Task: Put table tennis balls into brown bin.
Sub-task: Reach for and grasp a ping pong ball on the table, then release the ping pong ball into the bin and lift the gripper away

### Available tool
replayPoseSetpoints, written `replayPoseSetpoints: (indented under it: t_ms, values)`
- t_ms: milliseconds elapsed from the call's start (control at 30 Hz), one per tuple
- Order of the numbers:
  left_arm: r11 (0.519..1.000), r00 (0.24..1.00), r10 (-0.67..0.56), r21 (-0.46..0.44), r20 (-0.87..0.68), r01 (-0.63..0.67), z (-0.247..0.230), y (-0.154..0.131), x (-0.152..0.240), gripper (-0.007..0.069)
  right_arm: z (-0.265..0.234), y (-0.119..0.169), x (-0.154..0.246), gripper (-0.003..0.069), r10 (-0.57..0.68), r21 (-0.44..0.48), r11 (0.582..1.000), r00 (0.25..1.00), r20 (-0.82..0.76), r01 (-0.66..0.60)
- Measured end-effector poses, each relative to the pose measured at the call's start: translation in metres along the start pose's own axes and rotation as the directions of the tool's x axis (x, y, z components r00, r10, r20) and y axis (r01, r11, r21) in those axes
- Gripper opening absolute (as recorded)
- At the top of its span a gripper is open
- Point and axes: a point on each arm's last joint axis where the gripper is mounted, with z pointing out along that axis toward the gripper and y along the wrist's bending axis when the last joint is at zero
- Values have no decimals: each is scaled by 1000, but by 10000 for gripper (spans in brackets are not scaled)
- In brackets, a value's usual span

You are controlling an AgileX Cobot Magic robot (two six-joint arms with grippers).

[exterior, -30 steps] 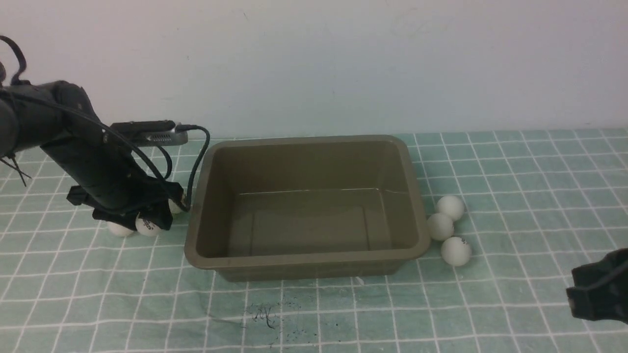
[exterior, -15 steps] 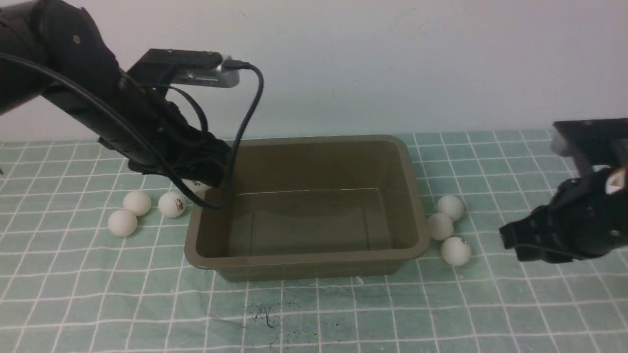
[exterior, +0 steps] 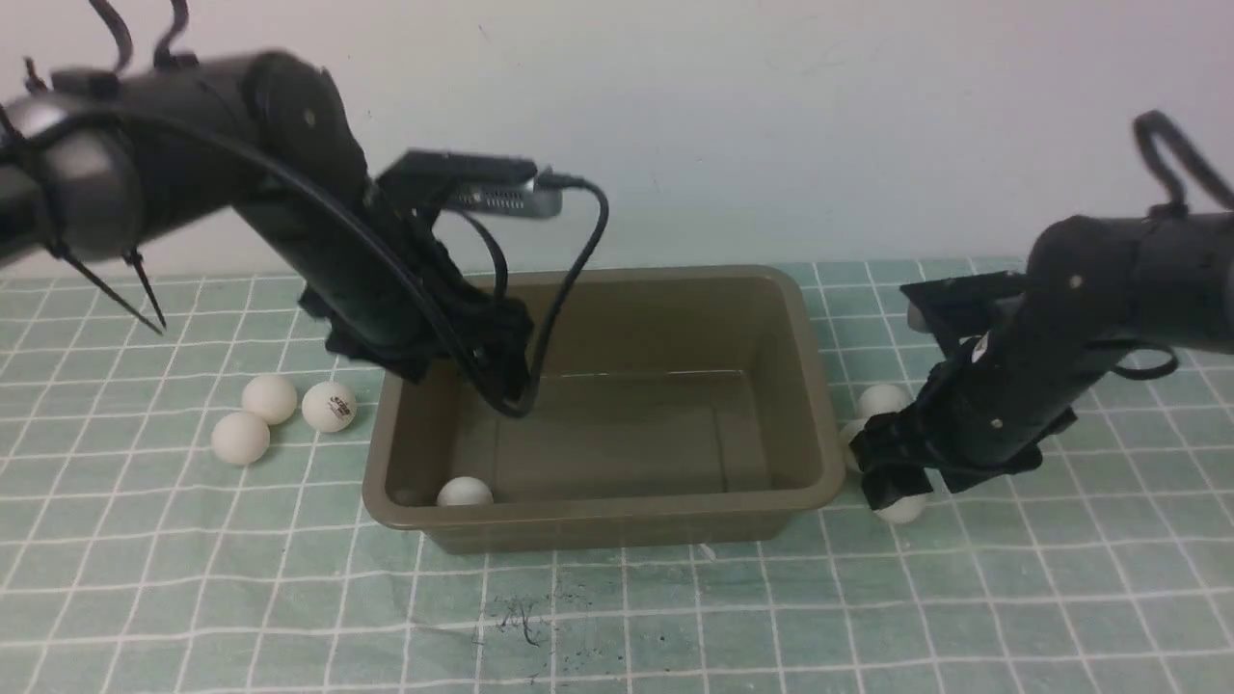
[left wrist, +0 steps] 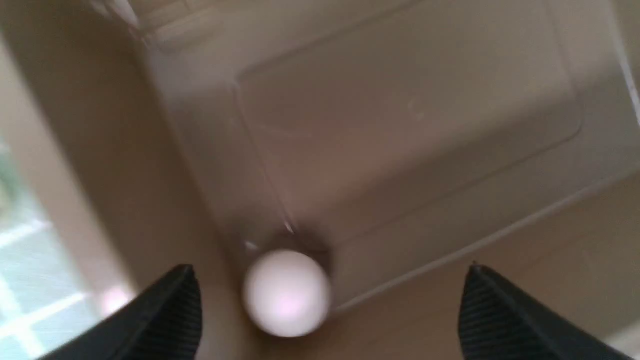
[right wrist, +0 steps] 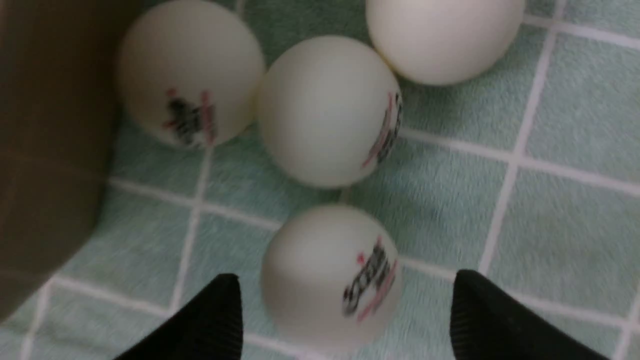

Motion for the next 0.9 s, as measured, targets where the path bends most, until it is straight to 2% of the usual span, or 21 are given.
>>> replayPoseSetpoints:
  t_ms: [67,133,167,233,300,400,533,633,700,733,800,900]
  values:
    - [998,999,28,-62,21,-27,-21,2,-6,527,11,-1,-3,496,2,1,1000,1000,-17,-2]
    - [993,999,34,-110,35,-30,-36,4,-8,437,14,-1,-3,450,1,1,1000,1000,-29,-1]
    - [985,998,27,-171,55,-18,-54,10,-9,276,14,-2,-4,351,-6,4,1000,1000,-30,6]
    - [965,997,-25,-260,74,43,-77,30,-5,90,11,-3,-2,362,-28,18,999,998,-51,29]
    - [950,995,-80,-297,67,96,-87,45,1,34,1,-5,0,363,-38,30,999,997,-74,40]
    - [918,976,-218,-335,24,213,-92,82,15,0,-34,-3,3,363,-31,29,999,998,-50,33]
    - [885,930,-362,-337,-67,321,-71,120,38,-5,-97,10,2,363,20,-50,999,990,143,-13]
    - [882,911,-398,-320,-109,347,-53,130,46,-5,-122,21,-4,363,46,-124,992,963,265,-13]
    - [903,916,-372,-288,-149,319,-25,138,48,10,-133,41,-16,363,12,-186,981,941,339,54]
    - [906,917,-366,-285,-157,312,-21,139,48,15,-131,42,-18,363,5,-188,980,941,338,63]
    - [921,926,-340,-260,-167,291,2,144,46,77,-122,65,-32,365,-48,-216,968,939,341,128]
    - [923,927,-337,-252,-167,290,19,149,44,174,-108,82,-45,417,-108,-218,959,947,304,180]
